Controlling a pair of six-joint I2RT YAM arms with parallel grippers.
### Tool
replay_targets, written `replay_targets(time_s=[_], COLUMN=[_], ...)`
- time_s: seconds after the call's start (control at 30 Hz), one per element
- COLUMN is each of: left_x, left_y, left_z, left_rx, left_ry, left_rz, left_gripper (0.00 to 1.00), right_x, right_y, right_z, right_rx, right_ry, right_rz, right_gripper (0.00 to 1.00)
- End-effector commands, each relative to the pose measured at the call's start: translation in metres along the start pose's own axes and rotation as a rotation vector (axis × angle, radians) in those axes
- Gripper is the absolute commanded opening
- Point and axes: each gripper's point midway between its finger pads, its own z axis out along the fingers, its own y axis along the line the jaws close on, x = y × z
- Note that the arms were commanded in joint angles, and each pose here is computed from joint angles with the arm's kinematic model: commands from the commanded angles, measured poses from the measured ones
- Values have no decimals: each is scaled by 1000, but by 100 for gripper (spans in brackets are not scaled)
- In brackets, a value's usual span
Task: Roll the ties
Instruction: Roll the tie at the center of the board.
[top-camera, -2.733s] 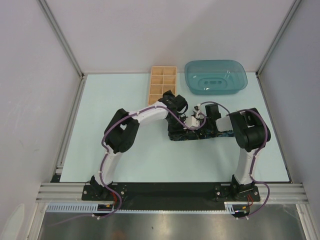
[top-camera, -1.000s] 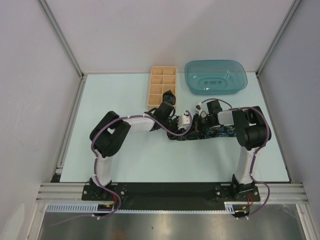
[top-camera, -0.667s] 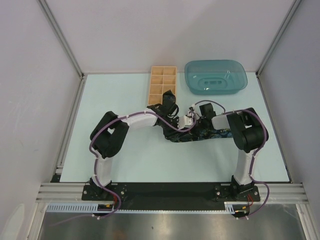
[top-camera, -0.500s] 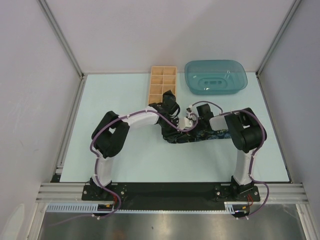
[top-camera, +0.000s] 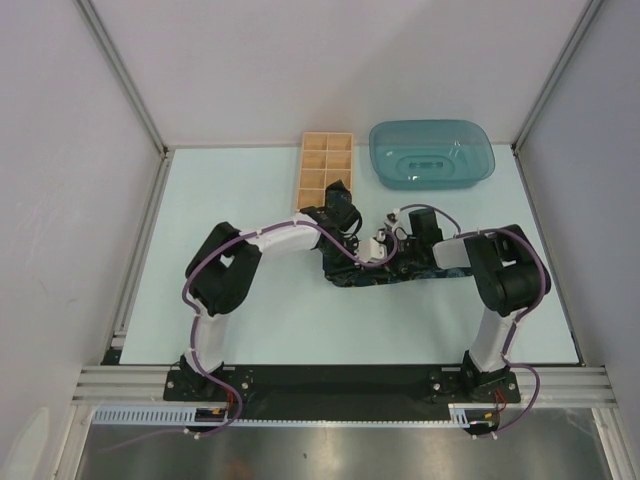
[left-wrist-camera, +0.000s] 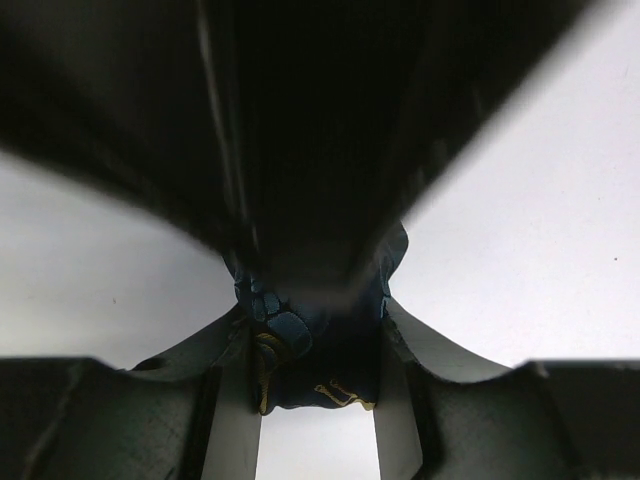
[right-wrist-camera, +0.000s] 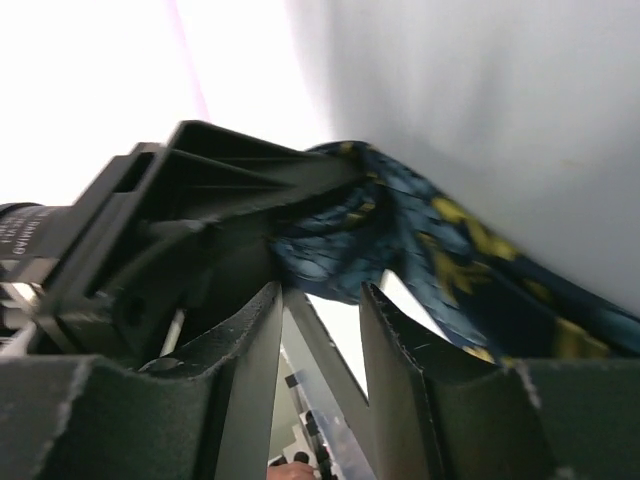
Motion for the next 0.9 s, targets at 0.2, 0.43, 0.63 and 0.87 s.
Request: replay_targets(time_s=[0.2,0.43,0.63,0.87], left_x=[23,22,20,-6], left_y=[-8,-7,-5,9], left_z=[11,13,12,-23], left_rx=[41,40,37,16], left_ry=[85,75,62,-152], left_rz=[-25,-24,-29,-131], left_gripper=[31,32,37,76], right_x=[-9,-2,-3,-6], right_y=[4,-12,-19,-47], right_z=[23,32,32,13], right_rx=[-9,51,89,182], right_ry=[14,52,58,49], right_rz=[-54,-58,-80,-70], right_gripper=[42,25,0,0])
